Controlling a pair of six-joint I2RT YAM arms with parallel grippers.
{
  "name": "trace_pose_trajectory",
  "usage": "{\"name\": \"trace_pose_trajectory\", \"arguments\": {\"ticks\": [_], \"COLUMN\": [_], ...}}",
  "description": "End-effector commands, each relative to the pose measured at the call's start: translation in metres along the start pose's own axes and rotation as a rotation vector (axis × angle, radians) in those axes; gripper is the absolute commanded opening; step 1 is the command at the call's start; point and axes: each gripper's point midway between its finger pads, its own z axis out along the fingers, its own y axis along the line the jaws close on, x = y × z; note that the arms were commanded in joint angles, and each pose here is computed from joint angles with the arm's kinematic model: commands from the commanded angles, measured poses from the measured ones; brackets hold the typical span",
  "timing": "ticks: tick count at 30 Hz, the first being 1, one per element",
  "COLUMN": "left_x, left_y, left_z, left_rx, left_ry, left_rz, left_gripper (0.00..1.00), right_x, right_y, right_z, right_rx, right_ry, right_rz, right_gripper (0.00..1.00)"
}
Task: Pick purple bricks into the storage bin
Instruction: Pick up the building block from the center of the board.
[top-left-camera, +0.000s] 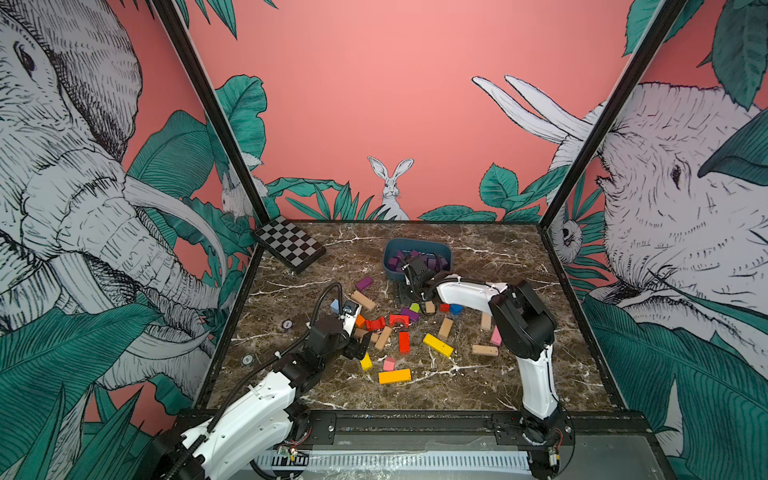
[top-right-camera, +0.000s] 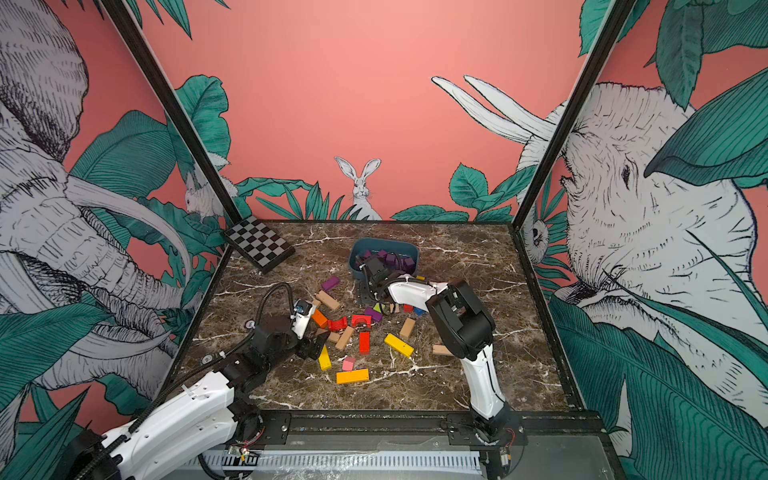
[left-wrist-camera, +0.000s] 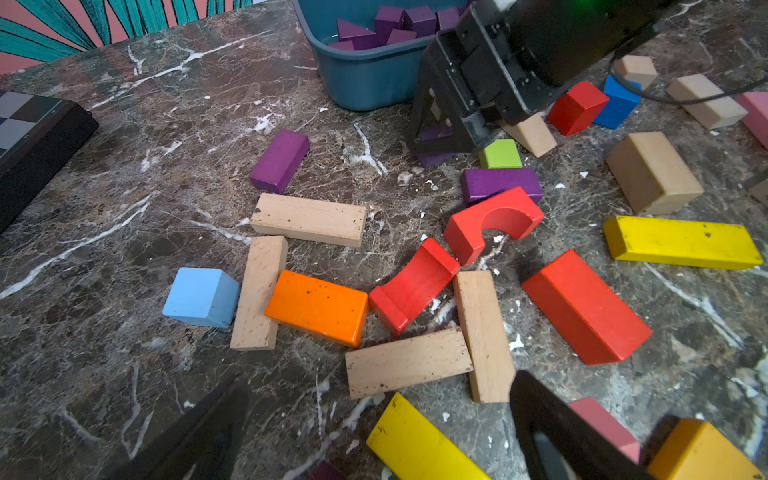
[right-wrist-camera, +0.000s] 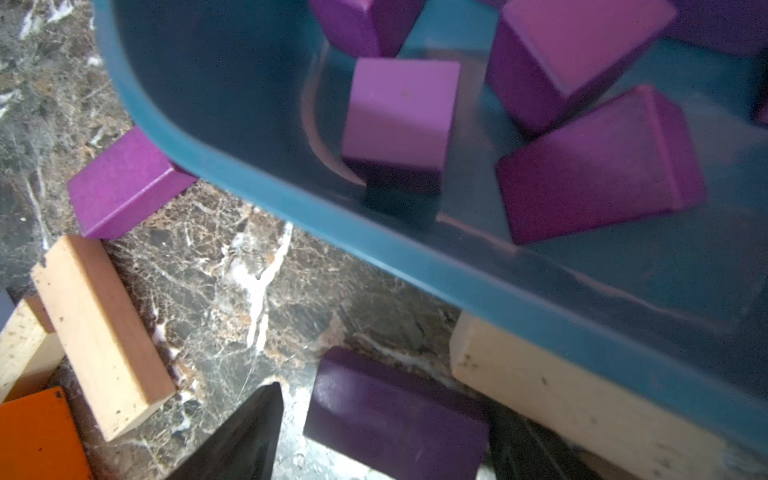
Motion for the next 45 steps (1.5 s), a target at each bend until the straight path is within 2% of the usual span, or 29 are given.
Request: {"name": "trace_pose_trajectory", "arguments": {"ticks": [1,8,14,23,34,45], "left_x": [-0.002,-0.002,-0.003,-0.003,-0.004,-0.005], "left_y": [-0.001,-0.001,-0.001,0.000,0.001,0.002], "left_z": [-0.001,-0.001,-0.002,-0.004,-0.004,-0.006], "left_rx": [0.001,0.001,0.001,-0.002,-0.004,-0.011], "left_ry": [-0.021,-0.022,-0.025,-0.036,-0.041,-0.052], "left_rz": [0.001,0.000,0.000,-0.001,-0.002,-0.004], "left_gripper": [0.99,0.99,0.99,0.99,0.99,0.99], "right_x": [0.000,0.012,0.024,0.020,-0.020,-0.084], "right_y": [0.002,-0.007,-0.010,-0.010,0.006,-0.001], "right_z": [0.005,0.014,0.024,0.008,-0.033,-0.089], "right_rx": [0.021,0.114,0.117,0.131,0.081,0.065], "right_ry": [0.004,0.024,0.043,0.030,-0.069,-0.216], "right_rz": [-0.021,-0.087,-0.074,-0.108,-0.167,-0.148], "right_gripper": [0.78,0.73,0.61,0.49,0.33,0.31]}}
